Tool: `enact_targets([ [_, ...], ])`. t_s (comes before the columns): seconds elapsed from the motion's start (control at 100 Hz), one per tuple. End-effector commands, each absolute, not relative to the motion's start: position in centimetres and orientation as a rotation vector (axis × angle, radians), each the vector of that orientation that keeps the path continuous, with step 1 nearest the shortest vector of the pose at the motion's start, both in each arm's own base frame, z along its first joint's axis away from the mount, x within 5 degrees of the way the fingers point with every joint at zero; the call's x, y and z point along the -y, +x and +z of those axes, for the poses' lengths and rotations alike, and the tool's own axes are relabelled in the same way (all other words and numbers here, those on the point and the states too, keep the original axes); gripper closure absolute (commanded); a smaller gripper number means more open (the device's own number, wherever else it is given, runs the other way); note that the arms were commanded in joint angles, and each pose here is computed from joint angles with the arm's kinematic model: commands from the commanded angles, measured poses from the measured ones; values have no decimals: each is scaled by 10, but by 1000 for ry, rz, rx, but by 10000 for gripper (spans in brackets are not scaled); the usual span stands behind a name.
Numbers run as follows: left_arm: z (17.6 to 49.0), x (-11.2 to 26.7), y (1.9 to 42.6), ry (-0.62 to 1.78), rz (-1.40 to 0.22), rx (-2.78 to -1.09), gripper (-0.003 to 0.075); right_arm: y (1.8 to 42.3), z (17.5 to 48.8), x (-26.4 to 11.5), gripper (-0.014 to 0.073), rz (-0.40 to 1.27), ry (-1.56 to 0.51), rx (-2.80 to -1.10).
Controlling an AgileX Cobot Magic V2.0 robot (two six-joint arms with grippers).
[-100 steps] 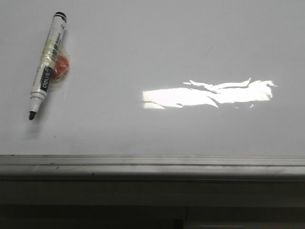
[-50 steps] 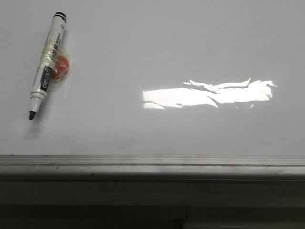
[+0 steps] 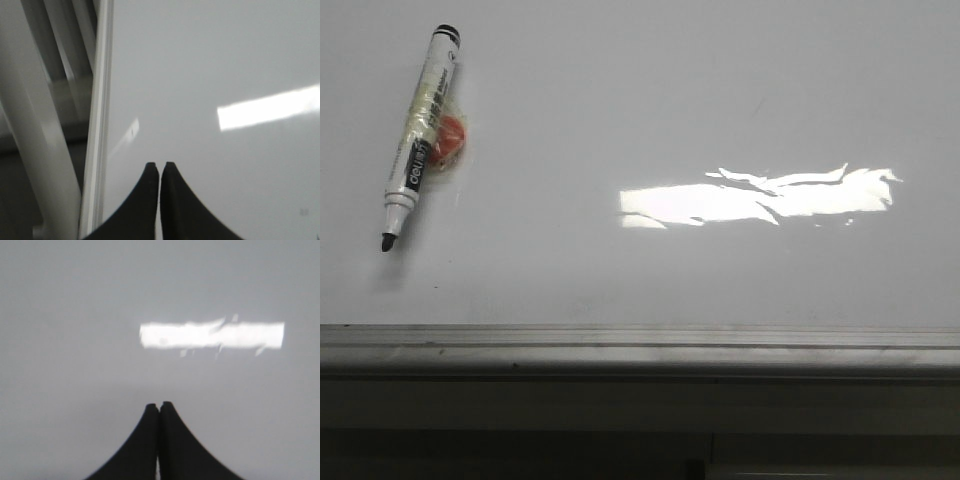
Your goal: Write number 0 on whiteboard
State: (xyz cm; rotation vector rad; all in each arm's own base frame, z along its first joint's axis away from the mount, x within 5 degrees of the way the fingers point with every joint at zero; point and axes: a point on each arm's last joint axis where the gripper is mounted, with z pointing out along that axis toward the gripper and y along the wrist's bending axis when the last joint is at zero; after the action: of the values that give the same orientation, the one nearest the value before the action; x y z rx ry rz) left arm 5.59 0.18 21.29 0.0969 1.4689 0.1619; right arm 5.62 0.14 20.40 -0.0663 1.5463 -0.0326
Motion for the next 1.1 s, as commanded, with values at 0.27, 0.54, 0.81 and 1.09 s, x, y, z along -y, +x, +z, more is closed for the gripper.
enact_targets([
  [0.27,231,3,48,117,136,-1165,740,46,238,2,664,-67,-23,-1118],
  [0.54,247,-1,48,-45,-26,-1288,740,43,259,0,663,165,111,-1279],
  [0.81,327,2,57,-182,-199,-1560,740,42,294,-7,664,227,107,-1691],
  [1.09,351,0,78,-196,-229,-1416,737,48,296,-7,664,225,113,-1687],
])
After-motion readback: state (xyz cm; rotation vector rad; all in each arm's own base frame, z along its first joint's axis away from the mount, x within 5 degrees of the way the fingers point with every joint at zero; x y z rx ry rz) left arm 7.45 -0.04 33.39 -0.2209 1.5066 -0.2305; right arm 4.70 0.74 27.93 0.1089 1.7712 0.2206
